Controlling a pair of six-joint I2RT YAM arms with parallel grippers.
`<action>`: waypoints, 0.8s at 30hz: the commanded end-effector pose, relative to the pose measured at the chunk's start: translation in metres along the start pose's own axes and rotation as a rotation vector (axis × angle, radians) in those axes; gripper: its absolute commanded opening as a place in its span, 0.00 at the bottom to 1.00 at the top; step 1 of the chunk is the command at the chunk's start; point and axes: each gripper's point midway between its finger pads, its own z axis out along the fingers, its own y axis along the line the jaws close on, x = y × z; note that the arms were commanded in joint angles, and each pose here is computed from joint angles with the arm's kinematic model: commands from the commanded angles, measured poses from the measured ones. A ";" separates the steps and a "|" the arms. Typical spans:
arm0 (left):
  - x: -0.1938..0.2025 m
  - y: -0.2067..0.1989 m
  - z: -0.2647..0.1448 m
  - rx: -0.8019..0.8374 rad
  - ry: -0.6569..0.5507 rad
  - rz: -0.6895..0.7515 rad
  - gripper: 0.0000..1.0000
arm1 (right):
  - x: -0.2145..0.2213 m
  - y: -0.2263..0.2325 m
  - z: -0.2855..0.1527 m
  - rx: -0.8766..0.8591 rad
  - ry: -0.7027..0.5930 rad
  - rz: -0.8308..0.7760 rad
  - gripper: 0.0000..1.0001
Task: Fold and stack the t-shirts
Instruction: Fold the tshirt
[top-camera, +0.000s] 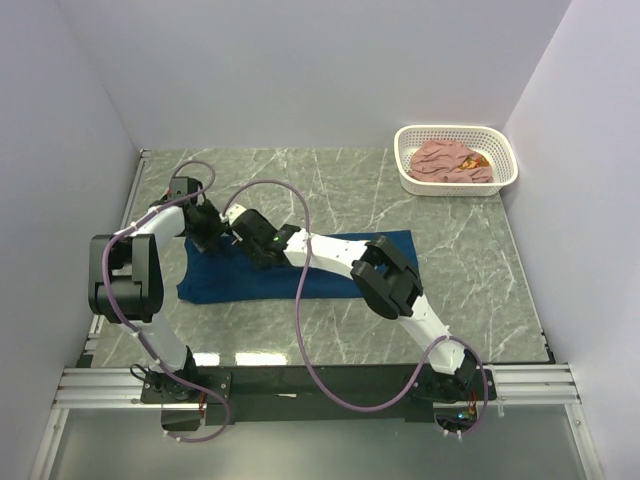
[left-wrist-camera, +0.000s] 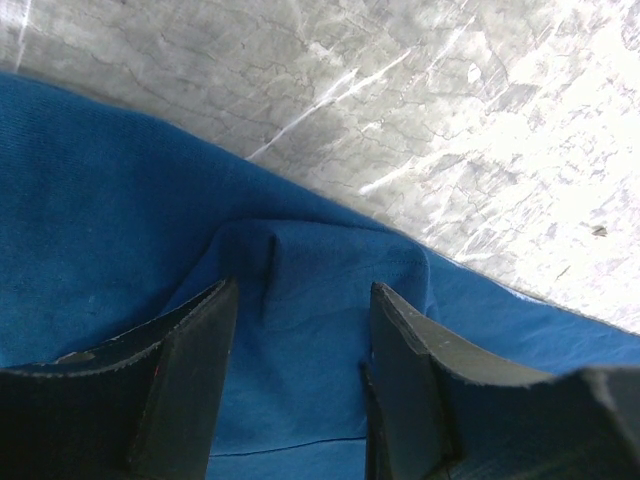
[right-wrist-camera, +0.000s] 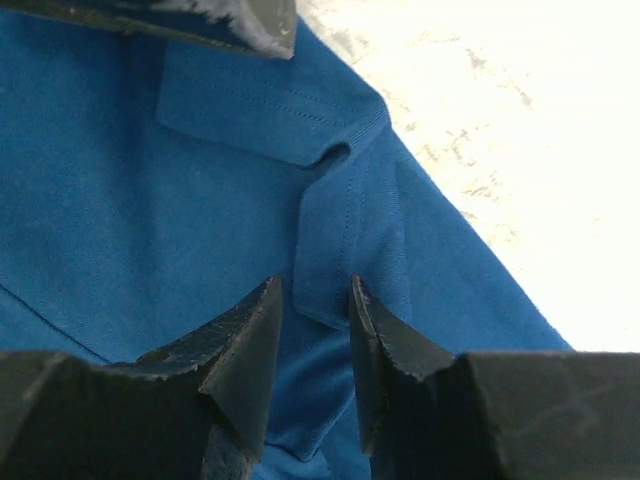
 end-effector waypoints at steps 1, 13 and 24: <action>0.004 -0.001 0.002 0.004 0.009 0.020 0.61 | -0.004 0.007 0.002 -0.011 -0.002 -0.027 0.41; 0.003 0.000 0.002 -0.019 0.007 0.024 0.57 | -0.014 0.003 -0.005 -0.004 -0.036 -0.016 0.23; 0.001 -0.004 0.000 -0.007 0.015 0.016 0.54 | -0.036 -0.024 -0.018 -0.043 -0.095 0.148 0.14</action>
